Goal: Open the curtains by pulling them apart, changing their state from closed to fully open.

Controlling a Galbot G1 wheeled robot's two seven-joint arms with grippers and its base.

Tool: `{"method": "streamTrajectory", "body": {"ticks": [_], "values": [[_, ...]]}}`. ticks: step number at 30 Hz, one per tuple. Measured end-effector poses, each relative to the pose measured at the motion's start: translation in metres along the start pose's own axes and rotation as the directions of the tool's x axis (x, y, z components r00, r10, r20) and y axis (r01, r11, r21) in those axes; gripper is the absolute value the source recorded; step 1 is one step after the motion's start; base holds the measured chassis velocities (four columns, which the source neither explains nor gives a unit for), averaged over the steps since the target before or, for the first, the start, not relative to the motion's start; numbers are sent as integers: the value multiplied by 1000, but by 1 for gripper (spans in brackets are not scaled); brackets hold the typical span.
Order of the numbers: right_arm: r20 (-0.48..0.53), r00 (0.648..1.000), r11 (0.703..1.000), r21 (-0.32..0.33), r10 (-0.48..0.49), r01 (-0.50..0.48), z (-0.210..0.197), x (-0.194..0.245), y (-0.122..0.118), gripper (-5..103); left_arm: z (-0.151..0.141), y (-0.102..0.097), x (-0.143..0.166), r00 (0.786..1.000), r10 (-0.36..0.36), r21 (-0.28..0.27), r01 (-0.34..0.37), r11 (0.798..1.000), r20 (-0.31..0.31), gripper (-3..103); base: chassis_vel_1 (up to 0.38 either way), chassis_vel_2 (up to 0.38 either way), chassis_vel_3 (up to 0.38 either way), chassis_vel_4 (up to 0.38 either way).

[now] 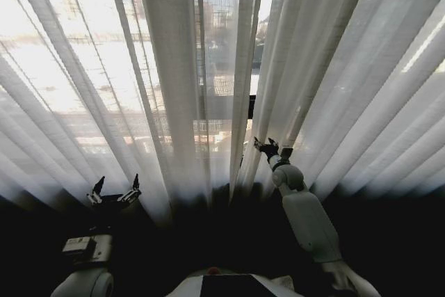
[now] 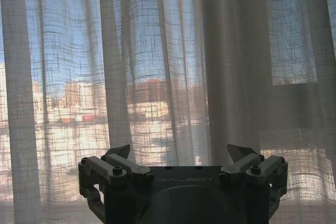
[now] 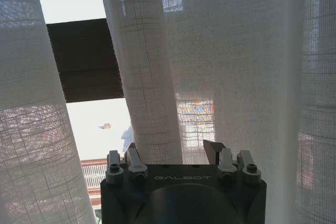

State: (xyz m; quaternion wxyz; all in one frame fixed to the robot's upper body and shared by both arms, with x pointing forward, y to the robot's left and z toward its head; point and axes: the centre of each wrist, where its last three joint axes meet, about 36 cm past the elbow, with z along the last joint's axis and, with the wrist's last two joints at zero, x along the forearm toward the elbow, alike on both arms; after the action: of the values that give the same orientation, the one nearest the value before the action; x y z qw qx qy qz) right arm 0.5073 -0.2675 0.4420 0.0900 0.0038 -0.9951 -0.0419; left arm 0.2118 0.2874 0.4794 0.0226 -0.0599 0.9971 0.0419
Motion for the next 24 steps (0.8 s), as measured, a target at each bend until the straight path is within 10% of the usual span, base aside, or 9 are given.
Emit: {"method": "streamTrajectory", "body": {"ticks": [15, 24], "values": [[8, 1000, 1000, -10, -15, 15, 0, 5, 7, 9, 0, 1, 0, 1000, -2, -3, 2, 1000, 1, 100, 0, 0, 0, 0], [22, 1000, 1000, -7, -15, 15, -3, 9, 6, 0, 0, 0, 1, 1000, 0, -2, 0, 1000, -2, 100, 0, 0, 0, 0]]}}
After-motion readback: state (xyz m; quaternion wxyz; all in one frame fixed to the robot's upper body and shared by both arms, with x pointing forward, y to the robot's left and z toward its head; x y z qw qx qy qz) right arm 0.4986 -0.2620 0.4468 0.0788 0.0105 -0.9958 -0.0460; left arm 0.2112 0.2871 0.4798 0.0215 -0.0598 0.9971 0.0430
